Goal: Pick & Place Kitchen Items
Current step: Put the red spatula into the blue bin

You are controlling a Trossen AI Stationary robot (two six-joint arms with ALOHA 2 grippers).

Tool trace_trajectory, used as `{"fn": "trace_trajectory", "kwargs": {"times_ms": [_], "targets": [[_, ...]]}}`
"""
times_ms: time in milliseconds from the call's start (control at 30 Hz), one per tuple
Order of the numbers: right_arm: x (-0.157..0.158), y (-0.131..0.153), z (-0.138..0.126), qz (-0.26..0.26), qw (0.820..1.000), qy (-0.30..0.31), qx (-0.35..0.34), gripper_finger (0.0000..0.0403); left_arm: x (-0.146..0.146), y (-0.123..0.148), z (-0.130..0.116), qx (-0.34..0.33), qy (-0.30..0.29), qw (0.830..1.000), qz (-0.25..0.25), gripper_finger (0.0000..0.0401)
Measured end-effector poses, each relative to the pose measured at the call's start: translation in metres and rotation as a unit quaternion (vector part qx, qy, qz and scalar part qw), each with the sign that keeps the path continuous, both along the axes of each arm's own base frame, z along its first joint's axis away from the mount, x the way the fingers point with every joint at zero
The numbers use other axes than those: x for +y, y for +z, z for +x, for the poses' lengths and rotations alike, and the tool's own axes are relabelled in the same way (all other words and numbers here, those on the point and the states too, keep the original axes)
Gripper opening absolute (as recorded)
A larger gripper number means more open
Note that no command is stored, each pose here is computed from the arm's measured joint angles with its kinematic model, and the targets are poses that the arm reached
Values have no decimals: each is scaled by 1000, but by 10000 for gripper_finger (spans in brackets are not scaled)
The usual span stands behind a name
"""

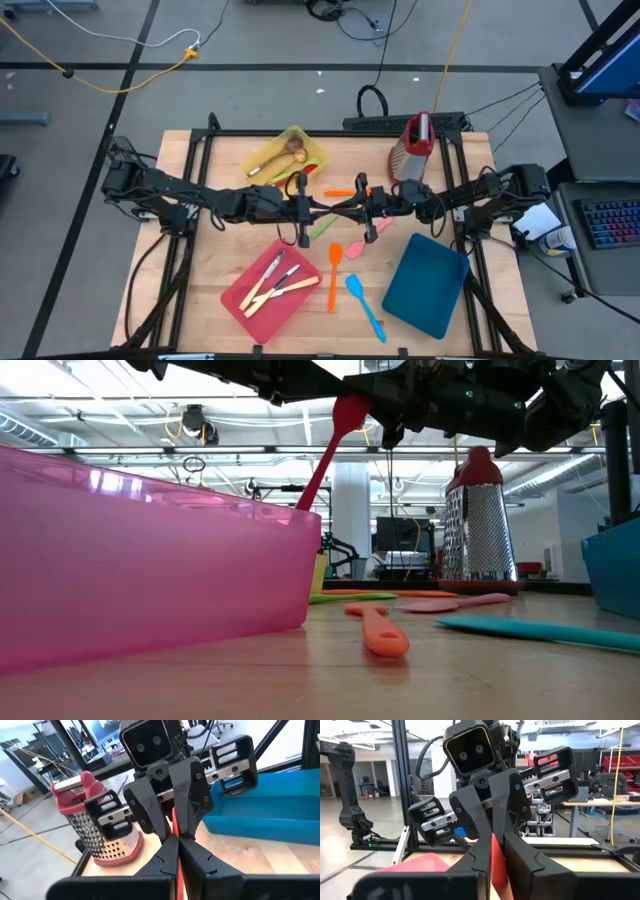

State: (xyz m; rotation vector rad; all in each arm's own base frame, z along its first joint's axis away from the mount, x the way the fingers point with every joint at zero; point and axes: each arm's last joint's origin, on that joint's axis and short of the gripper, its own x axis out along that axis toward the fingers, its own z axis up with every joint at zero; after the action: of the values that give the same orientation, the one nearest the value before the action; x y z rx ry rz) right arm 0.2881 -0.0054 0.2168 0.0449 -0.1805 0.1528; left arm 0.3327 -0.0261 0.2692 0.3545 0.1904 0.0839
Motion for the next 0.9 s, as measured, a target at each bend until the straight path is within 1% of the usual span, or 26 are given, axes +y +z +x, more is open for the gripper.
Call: {"fn": "trace_trajectory", "kwargs": {"times_ms": [67,133,233,433,567,700,767,833,900], "targets": [[0,-2,-2,2,1000,-1,6,24,1,-2,0,12,2,1000,-6,21],[0,-5,-3,8,1000,-1,12,9,1,-5,-1,25,8,1000,-17,31],[1,-7,-8,15,1000,2,20,7,2,-7,-2,41,23,999,-27,34],[2,-11,-16,18,999,4,29,7,3,-7,-2,40,32,998,-28,21],[3,-9,-25,33,999,8,36,7,5,-8,-3,44,65,997,-21,6],[4,-2,-39,80,995,22,60,7,6,-10,-4,52,82,995,-18,6],[5,4,-45,111,990,51,71,7,6,-11,-4,54,86,995,-22,14],[7,14,-53,143,982,94,80,8,6,-11,-4,55,89,994,-22,21],[10,24,-61,171,973,135,74,8,6,-12,-4,58,90,994,-22,24]]}}
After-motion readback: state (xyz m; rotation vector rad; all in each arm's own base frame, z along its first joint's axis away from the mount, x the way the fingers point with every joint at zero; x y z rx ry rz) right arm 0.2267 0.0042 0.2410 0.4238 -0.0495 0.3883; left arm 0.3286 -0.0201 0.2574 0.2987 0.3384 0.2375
